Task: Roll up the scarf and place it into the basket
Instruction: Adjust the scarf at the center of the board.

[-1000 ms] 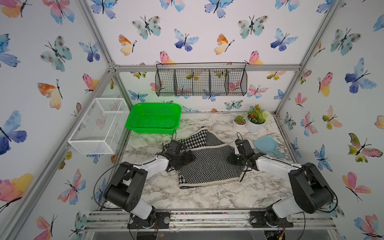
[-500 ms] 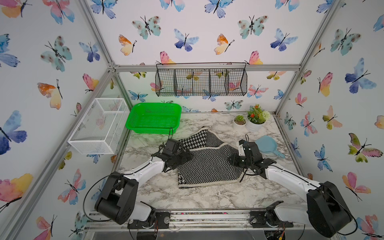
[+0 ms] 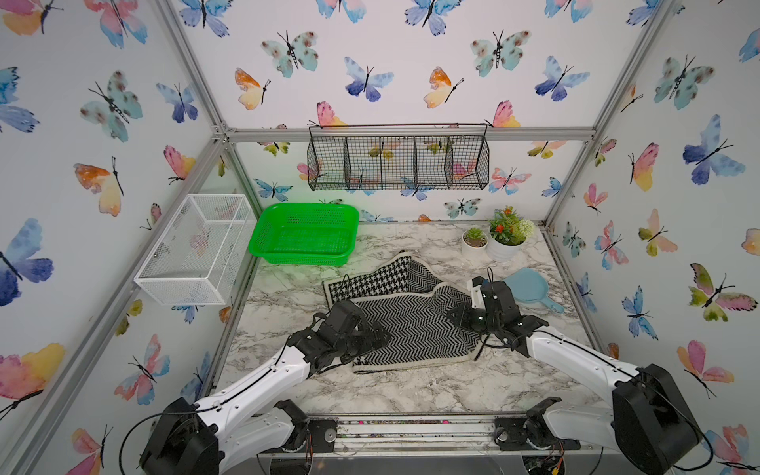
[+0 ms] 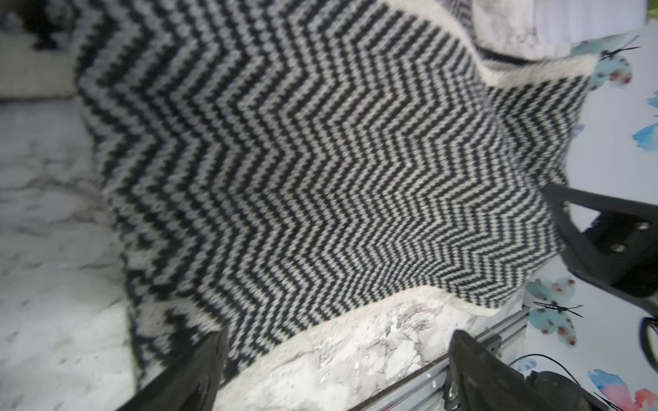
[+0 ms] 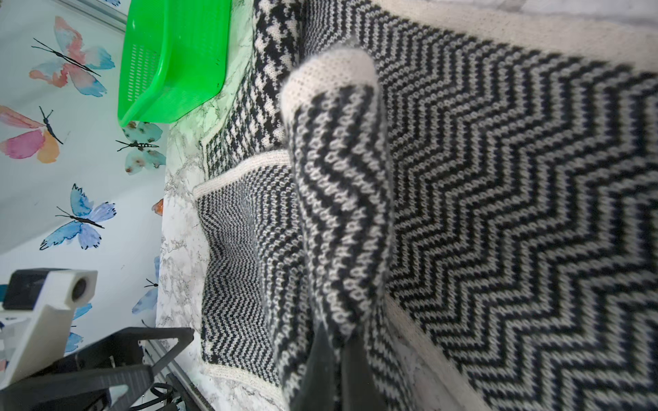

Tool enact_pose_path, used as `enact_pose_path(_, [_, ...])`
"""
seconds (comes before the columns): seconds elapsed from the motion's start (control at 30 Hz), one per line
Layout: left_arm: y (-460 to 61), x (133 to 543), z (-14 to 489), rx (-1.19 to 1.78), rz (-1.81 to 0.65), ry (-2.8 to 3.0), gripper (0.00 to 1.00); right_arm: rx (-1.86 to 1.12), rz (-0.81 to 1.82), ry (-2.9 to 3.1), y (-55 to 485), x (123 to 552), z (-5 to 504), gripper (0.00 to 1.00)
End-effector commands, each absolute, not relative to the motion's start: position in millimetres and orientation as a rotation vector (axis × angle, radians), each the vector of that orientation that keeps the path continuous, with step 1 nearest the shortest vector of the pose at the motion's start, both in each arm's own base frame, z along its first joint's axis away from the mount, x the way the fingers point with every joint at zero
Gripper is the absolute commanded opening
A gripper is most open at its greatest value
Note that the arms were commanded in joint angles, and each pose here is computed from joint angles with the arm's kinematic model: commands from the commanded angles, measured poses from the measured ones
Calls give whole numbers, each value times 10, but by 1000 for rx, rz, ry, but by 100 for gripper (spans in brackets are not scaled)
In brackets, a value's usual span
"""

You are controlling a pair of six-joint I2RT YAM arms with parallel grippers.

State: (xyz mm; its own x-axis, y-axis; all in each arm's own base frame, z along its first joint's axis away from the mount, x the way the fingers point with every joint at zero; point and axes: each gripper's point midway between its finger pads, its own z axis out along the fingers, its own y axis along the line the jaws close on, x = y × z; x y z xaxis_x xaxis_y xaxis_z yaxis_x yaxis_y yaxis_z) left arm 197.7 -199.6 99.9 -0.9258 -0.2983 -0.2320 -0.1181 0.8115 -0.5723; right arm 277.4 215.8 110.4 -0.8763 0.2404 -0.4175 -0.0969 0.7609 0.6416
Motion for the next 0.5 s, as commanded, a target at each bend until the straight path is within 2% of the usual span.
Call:
enact_pose_path(0.0, [-1586, 1862, 791, -462, -561, 2726, 98, 64, 987, 2418, 2277, 2845, 1285, 1])
enact_pose_path(0.3, [-1432, 1853, 473, -482, -413, 2755, 98, 50, 984, 2407, 2263, 2829, 1343, 1])
enact_pose_path(0.47, [-1563, 1880, 322, -449, -456, 2787, 100, 43, 982, 2406, 2258, 2813, 1384, 1])
